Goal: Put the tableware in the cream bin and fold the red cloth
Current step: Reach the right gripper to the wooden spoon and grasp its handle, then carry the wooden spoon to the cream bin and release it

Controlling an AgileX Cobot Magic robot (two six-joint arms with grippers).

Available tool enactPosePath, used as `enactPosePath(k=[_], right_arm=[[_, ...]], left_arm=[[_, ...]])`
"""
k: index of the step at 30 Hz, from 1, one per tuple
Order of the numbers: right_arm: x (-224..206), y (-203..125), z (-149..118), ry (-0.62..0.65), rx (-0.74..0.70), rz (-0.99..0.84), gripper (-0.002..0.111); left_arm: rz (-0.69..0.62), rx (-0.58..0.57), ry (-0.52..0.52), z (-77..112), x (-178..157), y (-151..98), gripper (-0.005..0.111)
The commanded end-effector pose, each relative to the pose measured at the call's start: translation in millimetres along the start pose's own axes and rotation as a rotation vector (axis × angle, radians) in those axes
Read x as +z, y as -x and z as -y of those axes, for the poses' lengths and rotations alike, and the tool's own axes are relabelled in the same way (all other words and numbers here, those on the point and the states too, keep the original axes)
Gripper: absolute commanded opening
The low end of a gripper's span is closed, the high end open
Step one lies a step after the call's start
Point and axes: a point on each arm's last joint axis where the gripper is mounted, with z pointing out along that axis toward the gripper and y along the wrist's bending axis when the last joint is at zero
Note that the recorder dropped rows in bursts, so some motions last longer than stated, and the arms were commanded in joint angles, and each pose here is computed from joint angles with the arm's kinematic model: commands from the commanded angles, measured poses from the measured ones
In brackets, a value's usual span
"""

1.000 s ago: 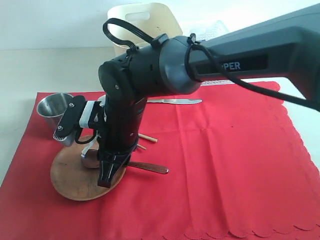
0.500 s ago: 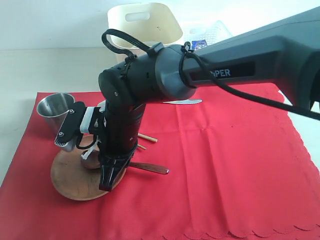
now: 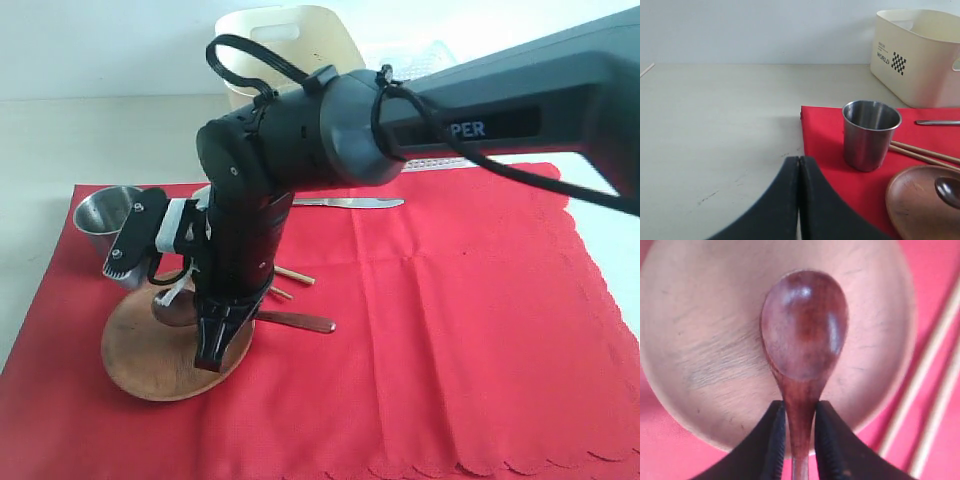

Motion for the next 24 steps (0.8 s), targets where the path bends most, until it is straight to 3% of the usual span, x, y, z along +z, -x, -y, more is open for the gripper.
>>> enactPosePath(k=[1, 8, 14, 20, 24], right_arm=[[-32.4, 9.8, 7.7, -0.078, -0.016, 0.112, 0.000], [-74.6, 9.1, 39.4, -0.218, 0.049, 0.288, 0.000], [-97.6, -3.7, 83.1, -0.352, 0.210, 0.455, 0.000], [-115.9, -9.8, 117.5, -0.527, 0.285, 0.649, 0.000], [-138.9, -15.8, 143.6, -0.690, 0.387, 0.876, 0.000]], left_arm=[[0.008, 0.004, 0.004, -0.3, -0.1, -0.2, 0.000], [0.008, 0.004, 0.004, -0.3, -0.1, -0.2, 0.000], [0.008, 0.004, 0.004, -0.3, -0.1, -0.2, 0.000], [0.008, 0.004, 0.004, -0.3, -0.1, -0.2, 0.000], [0.008, 0.004, 0.004, -0.3, -0.1, -0.2, 0.000]])
